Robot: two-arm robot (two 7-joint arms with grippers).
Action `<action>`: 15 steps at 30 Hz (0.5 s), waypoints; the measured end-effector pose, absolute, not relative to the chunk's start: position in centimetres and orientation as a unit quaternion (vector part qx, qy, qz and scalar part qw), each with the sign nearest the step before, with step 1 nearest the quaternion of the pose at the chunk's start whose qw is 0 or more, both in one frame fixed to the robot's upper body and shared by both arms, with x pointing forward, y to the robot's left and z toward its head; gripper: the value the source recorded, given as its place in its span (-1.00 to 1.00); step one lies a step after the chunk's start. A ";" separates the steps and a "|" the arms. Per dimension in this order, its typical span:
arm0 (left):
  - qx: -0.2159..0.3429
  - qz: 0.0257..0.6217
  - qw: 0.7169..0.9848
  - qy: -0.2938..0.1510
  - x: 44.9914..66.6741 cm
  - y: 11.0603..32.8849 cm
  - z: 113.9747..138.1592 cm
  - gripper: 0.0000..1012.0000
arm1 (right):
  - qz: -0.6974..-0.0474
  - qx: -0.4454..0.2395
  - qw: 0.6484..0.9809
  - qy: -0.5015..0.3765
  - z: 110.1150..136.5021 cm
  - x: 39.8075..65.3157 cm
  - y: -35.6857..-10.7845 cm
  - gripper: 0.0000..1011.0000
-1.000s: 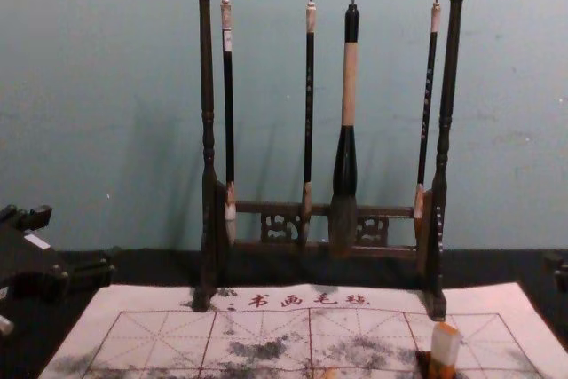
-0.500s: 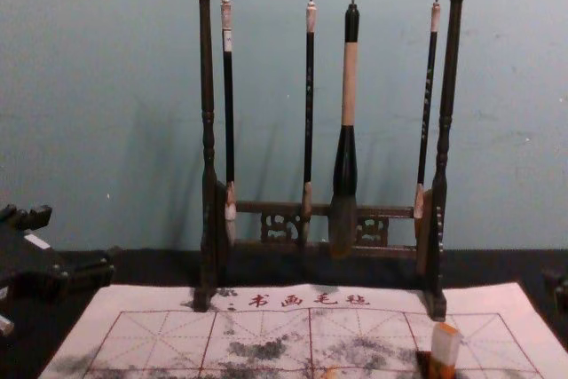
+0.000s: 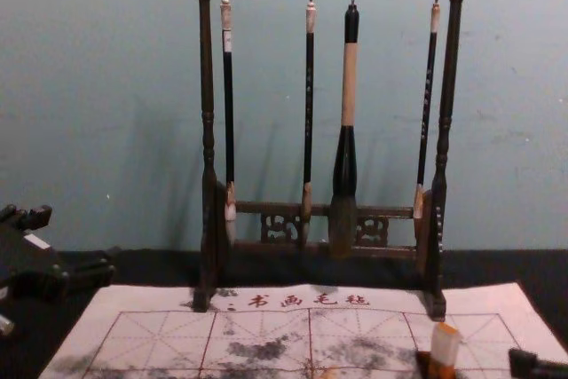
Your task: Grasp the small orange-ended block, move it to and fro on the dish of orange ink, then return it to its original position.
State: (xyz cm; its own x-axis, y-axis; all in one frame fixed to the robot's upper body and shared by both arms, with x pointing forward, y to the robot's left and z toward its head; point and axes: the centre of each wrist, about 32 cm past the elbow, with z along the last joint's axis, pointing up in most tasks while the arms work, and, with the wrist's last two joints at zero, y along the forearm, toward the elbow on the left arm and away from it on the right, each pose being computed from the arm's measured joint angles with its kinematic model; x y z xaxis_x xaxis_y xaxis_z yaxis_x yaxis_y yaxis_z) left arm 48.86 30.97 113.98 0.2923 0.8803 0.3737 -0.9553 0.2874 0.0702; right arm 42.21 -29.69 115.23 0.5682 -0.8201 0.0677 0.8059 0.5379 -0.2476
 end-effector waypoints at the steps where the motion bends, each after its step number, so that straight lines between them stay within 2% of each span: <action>1: 0.141 0.580 0.791 -0.132 48.9 31.0 114.0 0.98 | -0.460 -0.127 0.878 0.031 115.2 42.2 -29.6 0.98; 15: 0.141 0.580 0.791 -0.132 48.9 31.0 114.0 0.98 | -0.432 -0.130 0.892 0.033 114.4 44.5 -26.6 0.98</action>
State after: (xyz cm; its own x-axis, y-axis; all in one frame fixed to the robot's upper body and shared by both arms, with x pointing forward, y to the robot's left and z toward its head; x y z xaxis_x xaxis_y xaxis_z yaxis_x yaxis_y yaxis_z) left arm 48.86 30.97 113.98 0.2922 0.8803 0.3737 -0.9553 0.2873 0.0702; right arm 44.52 -26.63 114.37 0.6252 -0.7786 0.0537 0.7615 0.5935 -0.2606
